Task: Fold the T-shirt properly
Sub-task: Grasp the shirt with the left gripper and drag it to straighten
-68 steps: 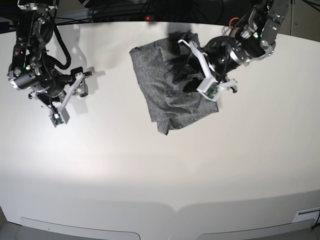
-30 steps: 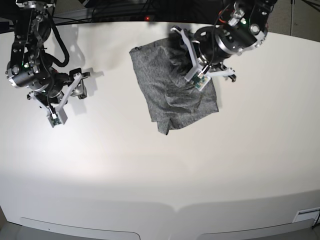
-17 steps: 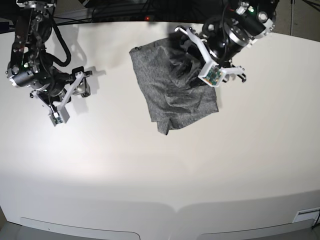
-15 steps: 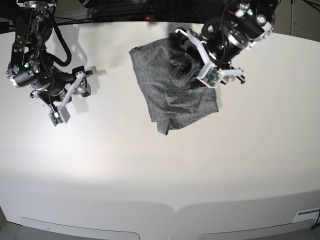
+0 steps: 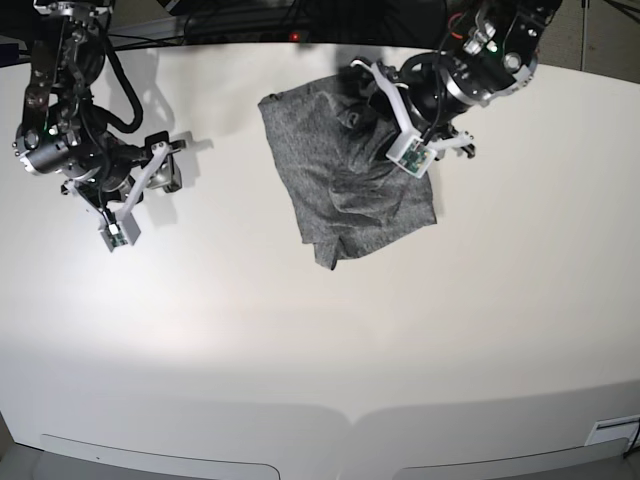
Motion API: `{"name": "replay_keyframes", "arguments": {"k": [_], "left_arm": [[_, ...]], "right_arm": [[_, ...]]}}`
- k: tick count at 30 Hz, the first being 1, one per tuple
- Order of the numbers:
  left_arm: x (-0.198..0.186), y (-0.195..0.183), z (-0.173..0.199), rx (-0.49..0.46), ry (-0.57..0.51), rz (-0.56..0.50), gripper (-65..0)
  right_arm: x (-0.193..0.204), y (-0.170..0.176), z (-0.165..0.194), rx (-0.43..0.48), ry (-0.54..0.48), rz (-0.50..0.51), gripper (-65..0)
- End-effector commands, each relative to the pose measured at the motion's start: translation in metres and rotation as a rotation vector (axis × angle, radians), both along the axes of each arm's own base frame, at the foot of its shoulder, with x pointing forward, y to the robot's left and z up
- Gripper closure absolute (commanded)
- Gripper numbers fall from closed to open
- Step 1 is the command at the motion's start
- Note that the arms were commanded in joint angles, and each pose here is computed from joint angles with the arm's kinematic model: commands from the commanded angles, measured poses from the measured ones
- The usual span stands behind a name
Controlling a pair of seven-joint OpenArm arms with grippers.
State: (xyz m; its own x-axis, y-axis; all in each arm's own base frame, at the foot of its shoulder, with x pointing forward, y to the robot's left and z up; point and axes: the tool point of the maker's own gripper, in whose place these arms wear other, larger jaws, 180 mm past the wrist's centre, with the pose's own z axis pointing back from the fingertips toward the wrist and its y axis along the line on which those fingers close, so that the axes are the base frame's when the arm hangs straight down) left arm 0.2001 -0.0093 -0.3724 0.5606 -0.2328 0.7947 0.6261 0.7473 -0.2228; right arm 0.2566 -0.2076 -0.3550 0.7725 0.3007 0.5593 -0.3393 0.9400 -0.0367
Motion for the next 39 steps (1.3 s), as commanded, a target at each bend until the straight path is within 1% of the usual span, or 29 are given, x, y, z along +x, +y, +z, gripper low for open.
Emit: {"name": "replay_keyframes", "arguments": {"k": [1,8,9,10,11,12,13,17,21,24,25,29,31,35,39], "left_arm": [[0.005,-0.005,0.013,-0.04,-0.036,0.001,-24.2],[0.001,-0.002,0.005,0.003,-0.005,-0.011,-23.7],[0.0,-0.001,0.004,0.008,0.001,-0.013,-21.2],[-0.001,-0.001,0.003,0.014,0.009,-0.016,-17.0],[-0.001,-0.001,0.002,0.018,0.013,-0.016,-10.5],[-0.002,0.0,0.001,0.02,0.017,-0.017,-2.4],[-0.002,-0.001,0.002,0.014,0.021,-0.017,0.0],[-0.012,-0.008,0.008,-0.037,0.083,-0.032,0.0],[-0.027,-0.009,0.025,-0.042,0.064,-0.049,0.0],[-0.037,-0.002,0.032,-0.05,0.033,-0.05,0.0],[-0.039,0.003,0.029,-0.031,0.03,-0.034,0.0],[-0.038,0.037,0.008,0.139,0.024,0.1,0.0],[-0.035,0.053,0.003,0.214,0.005,0.164,0.0],[-0.031,0.082,-0.003,0.336,-0.009,0.287,0.0],[-0.031,0.111,-0.008,0.455,0.005,0.393,0.0]], "right_arm": [[0.008,-0.002,0.011,-0.004,-0.046,0.004,-36.5],[0.008,-0.003,0.011,-0.005,-0.045,0.004,-36.5],[0.008,-0.003,0.011,-0.005,-0.045,0.004,-36.5],[0.008,-0.003,0.011,-0.005,-0.045,0.004,-36.5],[0.008,-0.003,0.011,-0.005,-0.044,0.004,-36.5],[0.008,-0.003,0.011,-0.005,-0.044,0.004,-36.5],[0.008,-0.003,0.011,-0.005,-0.044,0.004,-36.5],[0.008,-0.003,0.011,-0.006,-0.045,0.004,-36.5],[0.008,-0.002,0.011,-0.003,-0.049,0.004,-36.5],[0.008,-0.002,0.011,-0.004,-0.047,0.004,-36.5],[0.008,-0.002,0.011,-0.004,-0.047,0.004,-36.5],[0.008,-0.001,0.011,0.004,-0.049,0.006,-36.5],[0.008,0.003,0.012,0.029,-0.051,0.012,-36.5],[0.008,0.006,0.013,0.042,-0.049,0.015,-36.5],[0.008,0.006,0.013,0.043,-0.049,0.015,-36.5]]}}
